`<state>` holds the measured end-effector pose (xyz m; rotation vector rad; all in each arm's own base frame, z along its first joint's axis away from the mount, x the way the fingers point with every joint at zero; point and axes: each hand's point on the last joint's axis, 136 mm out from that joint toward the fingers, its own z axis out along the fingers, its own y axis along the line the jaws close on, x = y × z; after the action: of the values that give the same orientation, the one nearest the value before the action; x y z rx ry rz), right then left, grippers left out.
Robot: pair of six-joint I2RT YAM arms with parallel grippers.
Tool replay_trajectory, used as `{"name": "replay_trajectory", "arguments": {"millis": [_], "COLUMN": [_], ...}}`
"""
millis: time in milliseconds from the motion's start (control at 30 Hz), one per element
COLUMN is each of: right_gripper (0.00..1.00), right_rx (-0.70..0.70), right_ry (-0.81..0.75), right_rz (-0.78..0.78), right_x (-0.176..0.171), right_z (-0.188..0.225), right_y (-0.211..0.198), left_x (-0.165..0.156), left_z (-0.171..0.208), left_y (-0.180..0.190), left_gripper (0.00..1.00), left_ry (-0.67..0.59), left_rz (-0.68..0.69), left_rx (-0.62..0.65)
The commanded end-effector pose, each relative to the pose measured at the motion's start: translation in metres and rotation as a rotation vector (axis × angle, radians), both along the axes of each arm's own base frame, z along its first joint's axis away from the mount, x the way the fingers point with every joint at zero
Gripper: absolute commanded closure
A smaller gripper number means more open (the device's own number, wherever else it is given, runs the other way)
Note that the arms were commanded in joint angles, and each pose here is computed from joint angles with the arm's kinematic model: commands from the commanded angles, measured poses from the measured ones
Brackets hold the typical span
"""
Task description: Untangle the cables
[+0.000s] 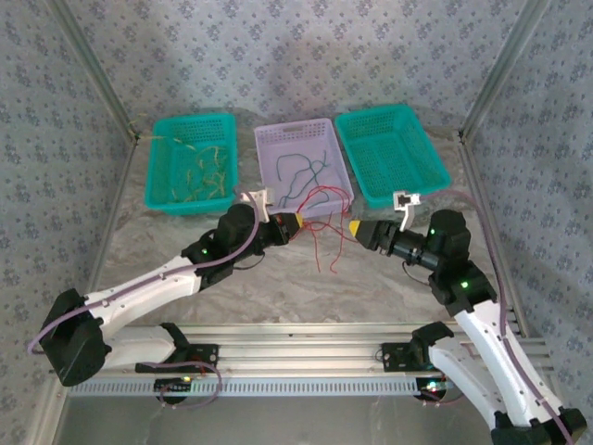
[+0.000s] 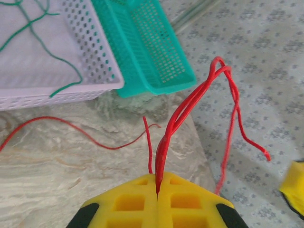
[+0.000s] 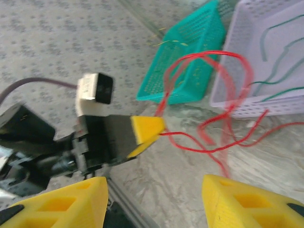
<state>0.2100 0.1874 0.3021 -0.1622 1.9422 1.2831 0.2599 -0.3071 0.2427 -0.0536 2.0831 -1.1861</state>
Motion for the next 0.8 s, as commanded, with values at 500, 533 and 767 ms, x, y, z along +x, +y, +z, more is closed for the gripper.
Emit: {"name": "replay_trajectory", "arguments": {"millis": [500, 533, 767], "right_gripper": [0.51, 0.51, 0.54], "right_rx": [0.103, 0.111, 0.153], "right_ry": [0.094, 0.090, 0.030], "right_rz": [-0.062, -0.084, -0.146], "right_x": [0.015, 0.018, 0.024], "right_z": [-0.061, -0.061, -0.049], "right_y": [0.068, 0.066, 0.056], "left_x": [-0.008, -0.010, -0.017], "left_z": [0.037, 0.037, 0.034], "left_y": [-0.016, -0.016, -0.020], "left_gripper": [1.00, 1.00, 1.00], "left_ry": [-0.061, -0.059, -0.047], "left_rz": [0.127, 0.124, 0.111], "left_rx": [-0.126, -0.129, -0.153]}}
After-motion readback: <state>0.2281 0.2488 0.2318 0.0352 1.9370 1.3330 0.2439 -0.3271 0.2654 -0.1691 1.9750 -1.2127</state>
